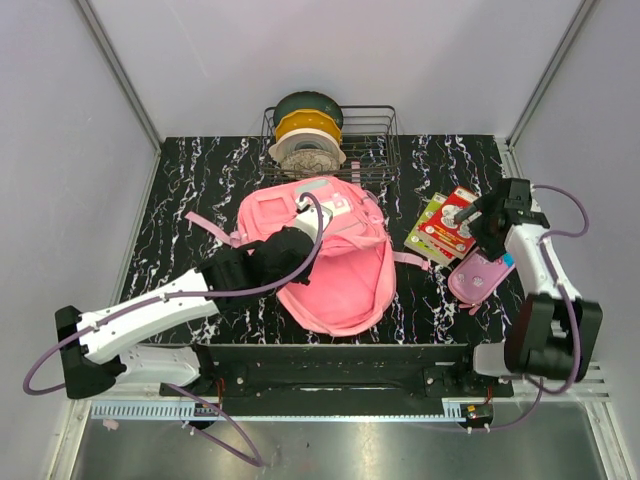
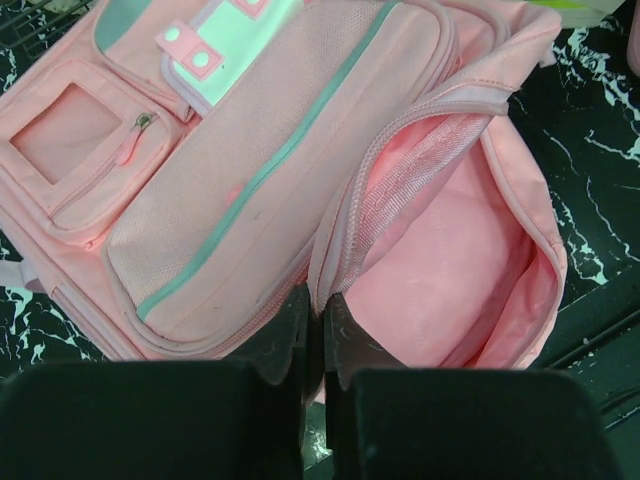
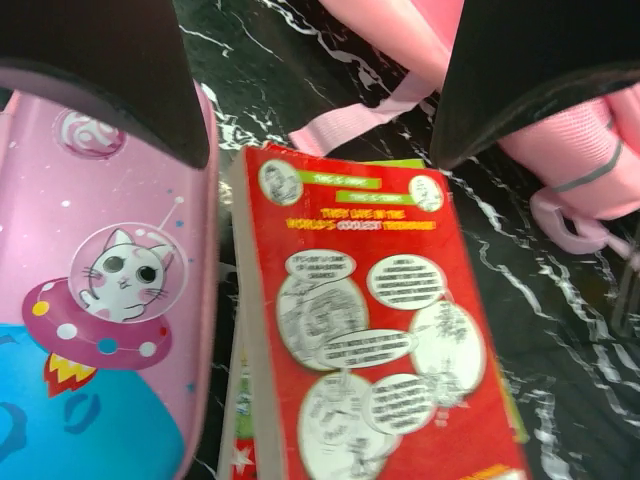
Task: Pack the student bag
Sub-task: Pick up the book from the center of the board.
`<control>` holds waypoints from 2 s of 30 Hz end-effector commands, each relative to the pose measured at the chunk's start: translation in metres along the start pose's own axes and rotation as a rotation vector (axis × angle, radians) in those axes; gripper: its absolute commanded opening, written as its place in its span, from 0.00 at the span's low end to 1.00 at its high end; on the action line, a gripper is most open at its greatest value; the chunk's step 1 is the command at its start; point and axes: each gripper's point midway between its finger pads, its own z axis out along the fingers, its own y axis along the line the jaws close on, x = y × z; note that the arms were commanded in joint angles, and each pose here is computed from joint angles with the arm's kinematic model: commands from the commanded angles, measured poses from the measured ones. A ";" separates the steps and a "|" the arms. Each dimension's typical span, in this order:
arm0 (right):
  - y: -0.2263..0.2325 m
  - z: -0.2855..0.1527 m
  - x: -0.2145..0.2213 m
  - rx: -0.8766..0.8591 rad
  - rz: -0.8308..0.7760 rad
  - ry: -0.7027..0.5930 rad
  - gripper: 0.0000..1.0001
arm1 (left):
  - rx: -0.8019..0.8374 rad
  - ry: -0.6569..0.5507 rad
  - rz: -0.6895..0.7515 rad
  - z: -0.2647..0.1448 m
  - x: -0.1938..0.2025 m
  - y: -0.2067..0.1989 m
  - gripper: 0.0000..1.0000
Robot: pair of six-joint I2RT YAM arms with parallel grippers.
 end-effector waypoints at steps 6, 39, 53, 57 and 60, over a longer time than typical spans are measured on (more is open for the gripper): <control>0.004 0.042 -0.011 -0.092 0.037 0.109 0.98 | -0.067 -0.139 -0.103 -0.024 -0.036 0.023 0.00; -0.027 0.061 0.022 -0.144 0.063 0.060 0.24 | -0.051 -0.129 -0.114 -0.030 -0.029 0.024 0.00; -0.022 0.011 0.017 -0.180 -0.020 0.017 0.00 | -0.071 -0.130 -0.109 -0.030 -0.030 0.028 0.00; 0.012 -0.035 0.009 -0.350 -0.061 -0.010 0.00 | -0.093 -0.145 -0.121 -0.034 -0.032 0.033 0.00; 0.029 -0.070 0.012 -0.441 -0.080 0.015 0.00 | -0.107 -0.160 -0.133 -0.037 -0.035 0.037 0.00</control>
